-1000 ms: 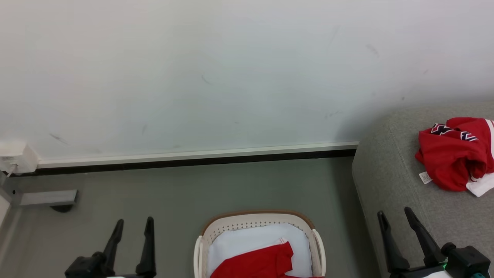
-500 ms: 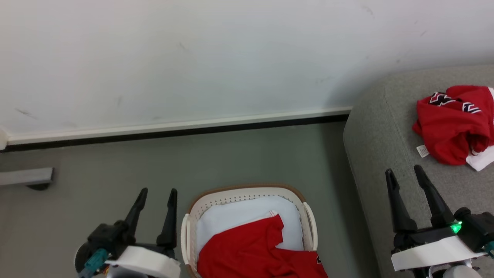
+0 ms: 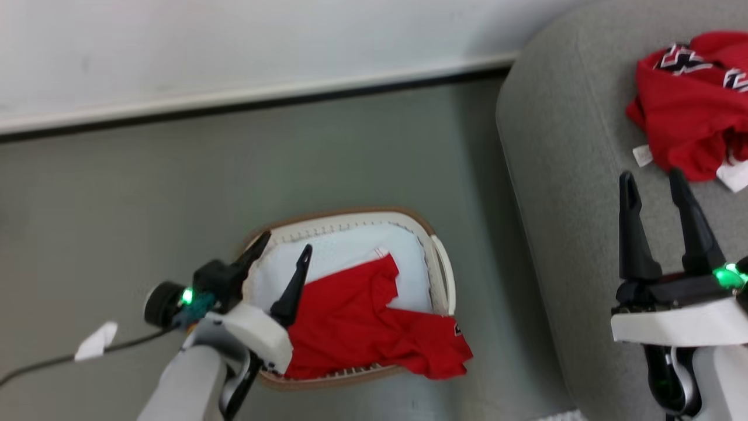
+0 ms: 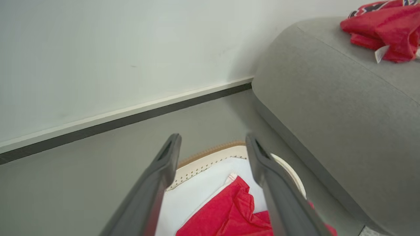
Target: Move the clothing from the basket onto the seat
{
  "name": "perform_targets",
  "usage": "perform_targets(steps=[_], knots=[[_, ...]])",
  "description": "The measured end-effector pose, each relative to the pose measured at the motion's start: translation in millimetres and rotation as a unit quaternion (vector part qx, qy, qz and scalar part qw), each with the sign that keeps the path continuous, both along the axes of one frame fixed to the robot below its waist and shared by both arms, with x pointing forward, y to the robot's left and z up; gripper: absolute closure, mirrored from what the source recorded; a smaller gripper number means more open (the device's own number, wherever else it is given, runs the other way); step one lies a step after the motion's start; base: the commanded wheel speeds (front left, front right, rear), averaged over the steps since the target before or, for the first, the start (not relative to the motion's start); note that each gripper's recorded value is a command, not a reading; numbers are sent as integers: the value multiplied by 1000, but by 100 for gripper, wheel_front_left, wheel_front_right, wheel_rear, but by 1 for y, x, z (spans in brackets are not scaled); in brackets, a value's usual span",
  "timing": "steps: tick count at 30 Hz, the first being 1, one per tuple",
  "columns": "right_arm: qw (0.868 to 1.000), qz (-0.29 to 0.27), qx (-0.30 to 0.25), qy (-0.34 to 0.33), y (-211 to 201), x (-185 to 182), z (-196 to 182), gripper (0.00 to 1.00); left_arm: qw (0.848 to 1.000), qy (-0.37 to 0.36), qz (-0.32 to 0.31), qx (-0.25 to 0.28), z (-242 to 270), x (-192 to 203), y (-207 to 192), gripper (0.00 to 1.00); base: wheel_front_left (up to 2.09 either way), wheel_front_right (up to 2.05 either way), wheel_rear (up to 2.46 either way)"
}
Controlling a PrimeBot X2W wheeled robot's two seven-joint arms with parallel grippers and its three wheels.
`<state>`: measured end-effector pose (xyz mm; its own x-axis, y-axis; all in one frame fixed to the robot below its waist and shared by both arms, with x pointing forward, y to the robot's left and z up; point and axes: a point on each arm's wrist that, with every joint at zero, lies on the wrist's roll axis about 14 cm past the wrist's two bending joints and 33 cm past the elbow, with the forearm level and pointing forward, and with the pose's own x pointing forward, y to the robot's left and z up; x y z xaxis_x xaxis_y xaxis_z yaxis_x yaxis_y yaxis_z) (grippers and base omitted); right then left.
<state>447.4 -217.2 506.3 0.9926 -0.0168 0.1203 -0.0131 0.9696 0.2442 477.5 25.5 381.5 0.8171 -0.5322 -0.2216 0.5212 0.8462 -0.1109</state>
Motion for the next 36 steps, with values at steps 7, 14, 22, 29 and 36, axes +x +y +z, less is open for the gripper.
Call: perform_targets(steps=[7,14,22,29,36], knots=[[1000,-23,-20,0,-18,22,-8,0,991,80,-98,46,-65,2,-38,0,0,0,0],[998,-49,-45,6,-37,29,-16,0,967,145,-182,104,-126,-8,-60,0,0,0,0],[994,-95,-56,21,-65,22,-26,0,923,208,-267,182,-188,-32,-67,0,0,0,0],[991,-113,-60,40,-77,18,-38,0,875,266,-312,258,-238,-50,-46,0,0,0,0],[990,-119,-46,56,-81,20,-53,0,842,303,-342,288,-273,-60,-41,0,0,0,0]])
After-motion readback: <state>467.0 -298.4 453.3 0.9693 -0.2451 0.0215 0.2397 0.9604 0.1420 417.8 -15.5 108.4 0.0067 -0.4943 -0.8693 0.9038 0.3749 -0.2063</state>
